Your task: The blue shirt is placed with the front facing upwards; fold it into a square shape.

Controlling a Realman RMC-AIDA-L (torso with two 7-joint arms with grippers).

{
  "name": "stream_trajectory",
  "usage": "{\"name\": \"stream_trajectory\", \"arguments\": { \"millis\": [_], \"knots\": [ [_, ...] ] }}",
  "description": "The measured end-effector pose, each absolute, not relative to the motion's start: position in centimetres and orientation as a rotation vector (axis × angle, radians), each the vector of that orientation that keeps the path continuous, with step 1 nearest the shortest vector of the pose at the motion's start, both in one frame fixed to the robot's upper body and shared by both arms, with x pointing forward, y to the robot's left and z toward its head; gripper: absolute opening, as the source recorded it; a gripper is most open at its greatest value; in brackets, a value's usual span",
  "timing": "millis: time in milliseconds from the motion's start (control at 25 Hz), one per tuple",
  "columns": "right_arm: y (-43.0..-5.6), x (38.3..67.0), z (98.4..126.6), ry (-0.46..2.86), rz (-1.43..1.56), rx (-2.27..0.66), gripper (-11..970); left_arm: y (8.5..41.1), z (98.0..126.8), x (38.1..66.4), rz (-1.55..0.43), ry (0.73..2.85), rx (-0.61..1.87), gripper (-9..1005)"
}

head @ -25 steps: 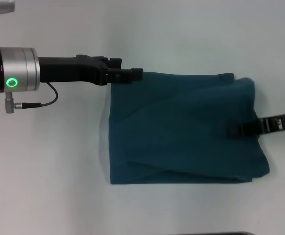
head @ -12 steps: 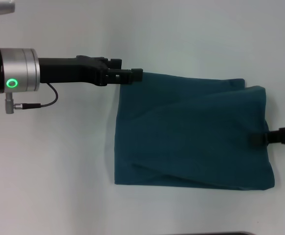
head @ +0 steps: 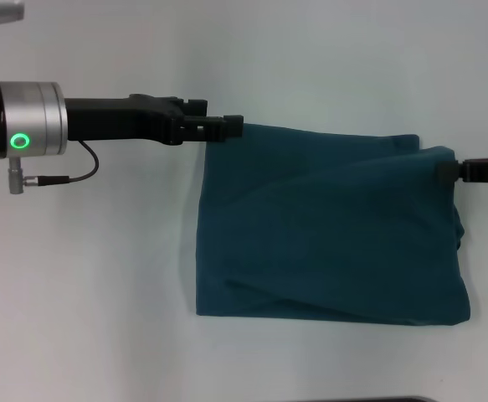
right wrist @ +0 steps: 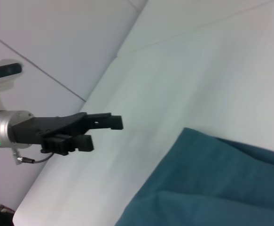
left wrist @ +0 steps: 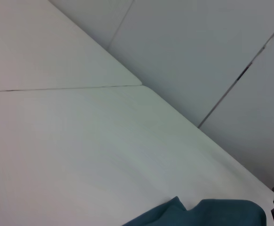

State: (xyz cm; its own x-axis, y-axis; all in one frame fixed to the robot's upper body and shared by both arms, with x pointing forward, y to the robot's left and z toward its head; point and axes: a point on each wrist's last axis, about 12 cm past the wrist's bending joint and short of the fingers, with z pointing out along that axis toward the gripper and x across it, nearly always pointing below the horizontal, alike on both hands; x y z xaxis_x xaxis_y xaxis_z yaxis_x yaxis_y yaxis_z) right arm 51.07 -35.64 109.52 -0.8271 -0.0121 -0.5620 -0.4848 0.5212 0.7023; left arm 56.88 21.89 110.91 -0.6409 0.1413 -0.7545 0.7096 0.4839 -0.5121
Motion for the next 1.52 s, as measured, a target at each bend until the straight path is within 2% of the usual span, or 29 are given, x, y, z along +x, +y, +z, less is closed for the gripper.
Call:
{"name": "stream_trajectory", "arguments": {
  "millis": [280,520,720,960,1200,1520],
  "knots": [
    [-35.5,51.8,110.0,2.261,1.263,-0.410,50,22.3,110.5,57.7,-1.079,2.112,0.618,888],
    [-36.4,51.6,110.3,2.274,1.263,-0.347,212,22.3,110.5,58.4,-1.035,2.123,0.568,888],
    [-36.8,52.2,110.8,2.270,1.234,-0.314,447,22.2,110.5,58.6,-1.045,2.132,0.564,887],
    [-36.4,54.1,111.7,2.228,1.180,-0.310,678,22.1,110.5,58.5,-1.056,2.134,0.574,887],
    [-35.6,55.1,111.8,2.255,1.147,-0.332,674,22.2,110.5,58.4,-1.064,2.138,0.578,887],
    [-35.4,55.1,112.1,2.242,1.176,-0.343,674,22.1,110.1,58.8,-1.018,2.193,0.576,887]
  ]
}}
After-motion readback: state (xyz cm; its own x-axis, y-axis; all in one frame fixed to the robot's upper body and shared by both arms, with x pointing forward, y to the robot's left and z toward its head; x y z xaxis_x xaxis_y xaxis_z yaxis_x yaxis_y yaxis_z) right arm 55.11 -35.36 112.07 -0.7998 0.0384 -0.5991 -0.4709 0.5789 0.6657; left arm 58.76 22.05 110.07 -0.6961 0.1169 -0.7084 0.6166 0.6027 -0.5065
